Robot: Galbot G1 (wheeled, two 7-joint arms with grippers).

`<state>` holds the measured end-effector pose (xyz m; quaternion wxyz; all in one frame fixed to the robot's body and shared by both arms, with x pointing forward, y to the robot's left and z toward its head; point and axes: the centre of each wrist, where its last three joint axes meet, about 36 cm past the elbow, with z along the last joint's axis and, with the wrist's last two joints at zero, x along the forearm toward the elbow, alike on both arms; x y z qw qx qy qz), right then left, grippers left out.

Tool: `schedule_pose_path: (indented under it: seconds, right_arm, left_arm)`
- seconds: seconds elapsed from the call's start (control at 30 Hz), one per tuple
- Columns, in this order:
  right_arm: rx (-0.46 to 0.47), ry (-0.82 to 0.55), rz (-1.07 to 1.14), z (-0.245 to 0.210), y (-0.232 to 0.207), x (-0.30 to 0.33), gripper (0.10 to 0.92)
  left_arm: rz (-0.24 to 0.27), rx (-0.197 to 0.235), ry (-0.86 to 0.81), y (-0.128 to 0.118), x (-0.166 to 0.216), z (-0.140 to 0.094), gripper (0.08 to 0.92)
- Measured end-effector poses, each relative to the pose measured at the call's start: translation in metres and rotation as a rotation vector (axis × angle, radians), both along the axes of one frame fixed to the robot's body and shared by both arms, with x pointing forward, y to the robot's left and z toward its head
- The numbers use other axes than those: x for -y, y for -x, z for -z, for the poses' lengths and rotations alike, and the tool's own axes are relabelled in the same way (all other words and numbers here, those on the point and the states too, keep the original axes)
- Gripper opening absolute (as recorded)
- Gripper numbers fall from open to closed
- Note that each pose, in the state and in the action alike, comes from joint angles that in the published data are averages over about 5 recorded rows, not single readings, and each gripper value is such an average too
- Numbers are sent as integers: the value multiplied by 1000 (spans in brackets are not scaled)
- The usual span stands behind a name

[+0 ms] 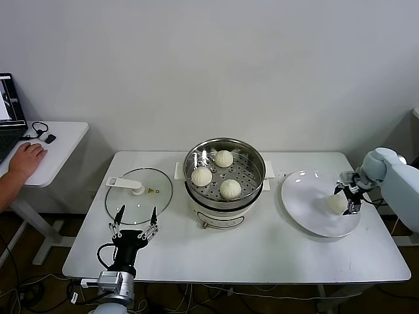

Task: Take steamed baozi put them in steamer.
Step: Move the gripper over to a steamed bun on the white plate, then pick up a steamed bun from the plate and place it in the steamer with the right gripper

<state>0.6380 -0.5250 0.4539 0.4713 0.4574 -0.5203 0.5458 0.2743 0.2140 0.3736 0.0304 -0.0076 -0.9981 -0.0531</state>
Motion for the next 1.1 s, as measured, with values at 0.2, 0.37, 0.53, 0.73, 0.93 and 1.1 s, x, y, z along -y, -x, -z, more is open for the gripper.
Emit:
schedule_pose_path:
  seconds: [0.2, 0.37, 0.53, 0.73, 0.93, 1.1]
  right_arm:
    - [-2, -2, 4, 4, -2, 0, 823]
    - [-5, -6, 9, 4, -5, -1, 814]
    - [-7, -11, 16, 3, -7, 0, 742]
    - [-8, -13, 16, 1, -8, 1, 705]
    - [2, -16, 11, -10, -9, 1, 703]
    - [22, -25, -6, -29, -13, -4, 704]
  left_arm:
    - [2, -2, -4, 0, 1, 1, 823]
    - [2, -3, -6, 0, 1, 1, 823]
    - [1, -5, -7, 1, 2, 1, 823]
    - [1, -4, -8, 1, 2, 1, 823]
    - [0, -6, -8, 0, 2, 2, 823]
    - [-1, -7, -6, 0, 2, 4, 823]
